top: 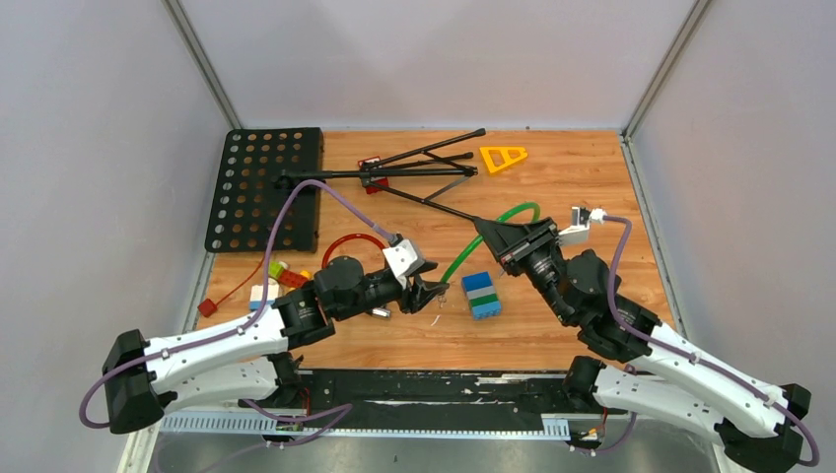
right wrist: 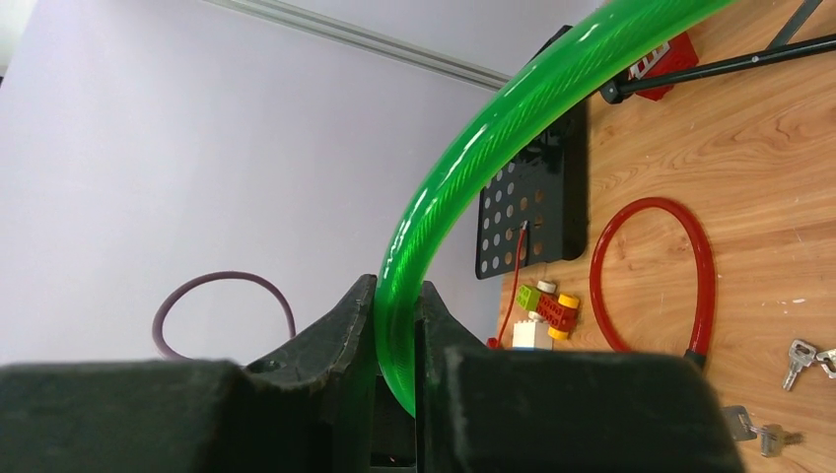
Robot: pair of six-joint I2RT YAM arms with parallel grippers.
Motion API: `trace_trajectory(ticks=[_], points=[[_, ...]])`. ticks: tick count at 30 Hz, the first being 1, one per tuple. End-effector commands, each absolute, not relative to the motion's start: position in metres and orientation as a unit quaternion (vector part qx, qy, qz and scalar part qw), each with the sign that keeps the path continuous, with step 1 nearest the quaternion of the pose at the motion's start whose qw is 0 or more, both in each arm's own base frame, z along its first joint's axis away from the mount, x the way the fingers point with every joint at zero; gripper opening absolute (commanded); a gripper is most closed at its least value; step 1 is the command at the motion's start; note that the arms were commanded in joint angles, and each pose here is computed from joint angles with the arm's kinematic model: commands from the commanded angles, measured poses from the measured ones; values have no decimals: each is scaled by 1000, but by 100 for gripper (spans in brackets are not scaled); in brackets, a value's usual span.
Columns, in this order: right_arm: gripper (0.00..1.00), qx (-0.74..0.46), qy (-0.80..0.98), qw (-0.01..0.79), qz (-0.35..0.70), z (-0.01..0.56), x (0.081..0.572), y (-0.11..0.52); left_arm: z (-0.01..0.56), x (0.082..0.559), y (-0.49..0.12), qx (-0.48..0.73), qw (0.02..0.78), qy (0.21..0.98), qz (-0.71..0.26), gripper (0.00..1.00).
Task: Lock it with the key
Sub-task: Pick up the lock from the center of the board.
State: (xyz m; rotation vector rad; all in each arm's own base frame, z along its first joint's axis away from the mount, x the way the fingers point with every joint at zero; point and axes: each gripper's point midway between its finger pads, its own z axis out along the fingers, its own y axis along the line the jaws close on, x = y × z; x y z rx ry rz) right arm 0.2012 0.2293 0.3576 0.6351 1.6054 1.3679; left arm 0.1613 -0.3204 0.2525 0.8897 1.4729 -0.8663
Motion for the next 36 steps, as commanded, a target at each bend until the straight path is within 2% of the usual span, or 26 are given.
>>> trace_trajectory(ticks=[1,14,30,36], points=[[0,278,596,456,599,393,196,215,257,167,-321,382,585,621,-355,56],[0,284,598,463,590,388,196,207,245,171,-338,398,568,627,-355,59],[0,302,592,474,577,384,199,197,266,172,-351,397,580,605,-374,64],[0,300,594,472,579,383,200,200,264,170,-352,399,576,607,-376,63]])
